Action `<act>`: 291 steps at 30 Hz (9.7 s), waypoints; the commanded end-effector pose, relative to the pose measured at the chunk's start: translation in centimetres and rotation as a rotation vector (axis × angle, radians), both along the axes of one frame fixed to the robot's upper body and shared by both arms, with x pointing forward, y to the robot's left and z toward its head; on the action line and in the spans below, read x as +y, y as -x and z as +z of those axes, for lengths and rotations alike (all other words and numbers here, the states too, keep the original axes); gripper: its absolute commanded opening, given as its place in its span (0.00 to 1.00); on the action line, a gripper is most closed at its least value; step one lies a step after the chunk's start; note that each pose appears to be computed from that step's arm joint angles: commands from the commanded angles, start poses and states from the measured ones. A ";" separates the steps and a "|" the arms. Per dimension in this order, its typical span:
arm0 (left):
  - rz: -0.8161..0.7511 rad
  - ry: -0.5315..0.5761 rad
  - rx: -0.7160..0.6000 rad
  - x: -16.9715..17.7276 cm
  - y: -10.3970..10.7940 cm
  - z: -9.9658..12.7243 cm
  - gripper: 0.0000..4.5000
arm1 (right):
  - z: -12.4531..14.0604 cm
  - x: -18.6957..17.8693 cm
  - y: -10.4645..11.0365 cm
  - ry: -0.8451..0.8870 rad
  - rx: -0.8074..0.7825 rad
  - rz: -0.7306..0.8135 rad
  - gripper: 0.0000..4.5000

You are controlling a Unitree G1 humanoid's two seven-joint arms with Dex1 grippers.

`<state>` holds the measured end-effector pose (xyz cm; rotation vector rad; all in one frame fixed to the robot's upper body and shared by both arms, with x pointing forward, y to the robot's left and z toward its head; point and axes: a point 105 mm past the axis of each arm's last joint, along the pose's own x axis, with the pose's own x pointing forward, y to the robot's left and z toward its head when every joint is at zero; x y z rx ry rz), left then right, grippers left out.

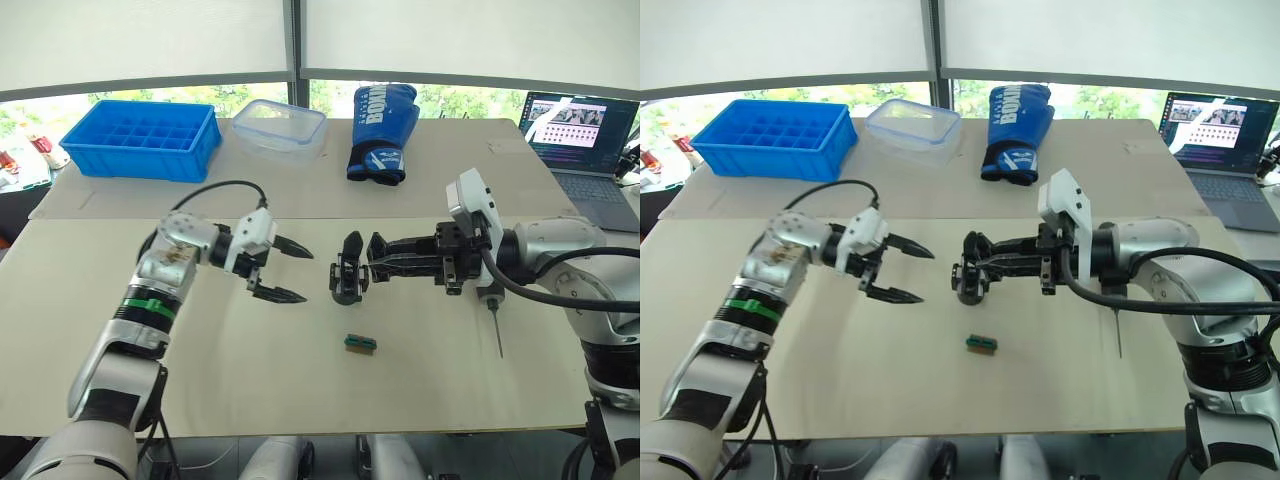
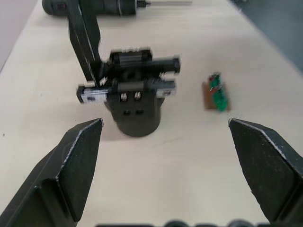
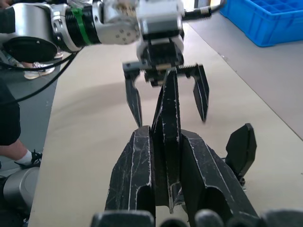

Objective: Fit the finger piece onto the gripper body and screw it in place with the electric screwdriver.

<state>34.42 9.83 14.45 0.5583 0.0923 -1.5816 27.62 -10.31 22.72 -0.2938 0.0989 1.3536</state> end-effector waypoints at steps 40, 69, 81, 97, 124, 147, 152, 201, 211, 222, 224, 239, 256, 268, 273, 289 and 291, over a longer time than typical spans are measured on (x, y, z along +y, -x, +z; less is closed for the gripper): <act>0.076 0.130 -0.033 -6.0 -1.3 -4.9 0.53 | -4.8 3.7 -2.9 -0.111 -0.160 0.166 0.08; 0.075 0.121 -0.047 -6.0 -1.4 -4.6 0.53 | -11.8 2.2 -3.8 -0.045 0.031 0.142 0.08; 0.082 0.119 -0.050 -6.0 -1.6 -4.5 0.53 | -14.8 1.2 -3.3 0.110 0.212 0.056 0.08; 0.084 0.113 -0.038 -5.8 -1.5 -4.9 0.53 | -14.8 0.4 -3.9 0.222 0.330 0.083 0.08; 0.100 0.113 -0.042 -5.3 -1.6 -4.8 0.53 | -15.5 0.4 -4.7 0.293 0.213 -0.021 0.08; 0.086 0.120 -0.026 -6.1 -1.5 -5.0 0.53 | -2.9 0.2 -2.3 0.004 -0.089 0.044 0.69; 0.094 0.108 -0.002 -6.4 -1.4 -5.6 0.53 | -0.5 -2.5 -0.9 0.028 -0.128 -0.017 0.69; -0.201 0.123 -0.023 -0.9 11.3 12.0 1.00 | -8.1 -18.7 -5.2 0.909 0.253 -0.403 0.41; -0.271 0.099 -0.047 -1.0 12.0 12.1 1.00 | -8.0 -19.4 -3.4 0.917 0.471 -0.443 0.94; -0.272 0.058 -0.068 -1.2 12.0 10.5 1.00 | -10.6 -17.6 -4.8 0.910 0.489 -0.486 0.83; -0.272 0.056 -0.067 -1.3 12.0 10.3 1.00 | -11.1 -17.6 -4.0 0.946 0.503 -0.435 0.69; -0.233 0.037 0.209 -0.3 12.7 5.7 1.00 | 0.7 -9.2 0.3 0.375 -0.223 -0.159 0.42; -0.028 0.106 0.077 0.2 10.7 -1.5 1.00 | 0.5 -0.7 5.9 -0.462 -0.112 -0.296 0.42; -0.008 0.097 -0.006 -0.3 9.3 -4.3 1.00 | -1.0 1.6 5.3 -0.442 -0.198 -0.195 0.42; -0.023 0.089 0.007 -0.8 9.1 -4.7 1.00 | -1.0 2.0 5.2 -0.461 -0.209 -0.171 0.42; -0.028 0.078 0.021 -1.2 8.1 -5.0 1.00 | -1.6 1.6 4.7 -0.467 -0.181 -0.179 0.42; -0.037 0.081 0.027 -1.4 8.1 -4.9 1.00 | -1.9 1.7 4.8 -0.460 -0.178 -0.178 0.42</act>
